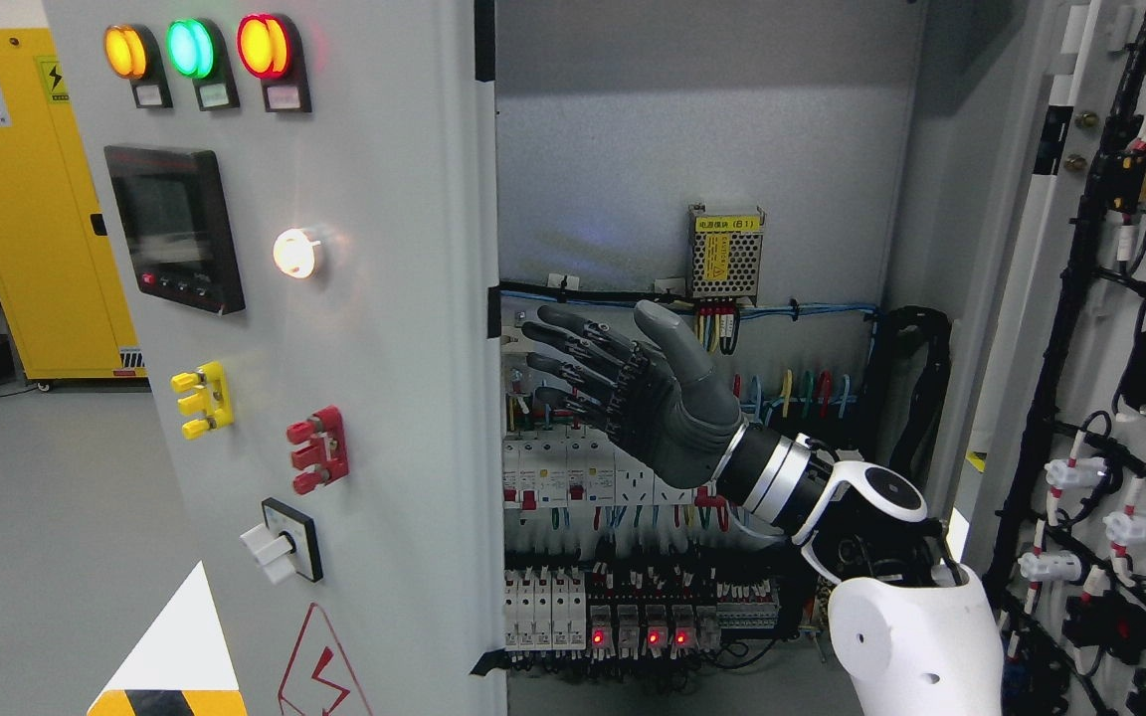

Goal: Open door with both hands
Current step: 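Swing the indicator-light door wide open with the right hand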

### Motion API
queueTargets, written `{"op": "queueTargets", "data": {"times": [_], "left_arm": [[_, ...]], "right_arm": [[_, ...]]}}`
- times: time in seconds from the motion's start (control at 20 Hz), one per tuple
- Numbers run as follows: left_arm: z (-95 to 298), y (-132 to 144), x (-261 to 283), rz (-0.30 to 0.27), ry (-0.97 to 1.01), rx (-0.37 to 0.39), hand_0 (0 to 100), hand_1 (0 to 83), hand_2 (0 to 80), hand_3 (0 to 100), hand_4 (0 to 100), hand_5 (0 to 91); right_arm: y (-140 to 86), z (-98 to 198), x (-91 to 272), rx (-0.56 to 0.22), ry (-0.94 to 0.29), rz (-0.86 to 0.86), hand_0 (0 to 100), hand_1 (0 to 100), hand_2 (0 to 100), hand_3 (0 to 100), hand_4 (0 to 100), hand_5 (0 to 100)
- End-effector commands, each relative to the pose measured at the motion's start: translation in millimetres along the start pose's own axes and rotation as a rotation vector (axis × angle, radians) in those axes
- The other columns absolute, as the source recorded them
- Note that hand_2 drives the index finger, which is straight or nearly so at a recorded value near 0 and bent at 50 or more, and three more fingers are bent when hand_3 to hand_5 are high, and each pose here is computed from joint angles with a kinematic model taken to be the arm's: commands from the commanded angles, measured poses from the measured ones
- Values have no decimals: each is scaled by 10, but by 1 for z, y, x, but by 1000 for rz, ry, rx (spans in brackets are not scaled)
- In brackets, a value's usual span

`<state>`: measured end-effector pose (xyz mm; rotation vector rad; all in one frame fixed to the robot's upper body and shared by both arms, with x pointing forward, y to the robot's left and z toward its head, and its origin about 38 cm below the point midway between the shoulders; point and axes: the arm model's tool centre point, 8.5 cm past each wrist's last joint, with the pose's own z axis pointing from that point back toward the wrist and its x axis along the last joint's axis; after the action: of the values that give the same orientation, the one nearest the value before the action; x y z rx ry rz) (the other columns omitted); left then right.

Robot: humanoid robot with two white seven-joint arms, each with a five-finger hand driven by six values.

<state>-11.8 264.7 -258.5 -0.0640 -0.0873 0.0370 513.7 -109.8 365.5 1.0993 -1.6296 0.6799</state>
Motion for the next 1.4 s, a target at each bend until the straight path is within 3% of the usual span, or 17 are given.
{"op": "queueTargets", "data": {"times": [0.0, 0.35, 0.85, 1.15, 1.35], "left_arm": [[0, 12, 21, -6, -33, 19, 0, 0, 0, 0, 0, 0], [0, 12, 20, -6, -30, 20, 0, 0, 0, 0, 0, 0], [0, 12, 21, -6, -33, 19, 0, 0, 0, 0, 0, 0], [0, 12, 21, -6, -33, 19, 0, 0, 0, 0, 0, 0], [0, 12, 20, -6, -31, 19, 0, 0, 0, 0, 0, 0]], "right_arm": [[26, 1, -2, 81, -22, -41, 201, 123, 0, 0, 0, 0], [69, -1, -39, 167, 71, -36, 201, 123, 0, 0, 0, 0], [160, -16, -135, 292, 235, -87, 202, 123, 0, 0, 0, 0], [212, -40, -154, 427, 233, -71, 201, 124, 0, 0, 0, 0], [227, -51, -156, 423, 224, -76, 201, 123, 0, 0, 0, 0]]}}
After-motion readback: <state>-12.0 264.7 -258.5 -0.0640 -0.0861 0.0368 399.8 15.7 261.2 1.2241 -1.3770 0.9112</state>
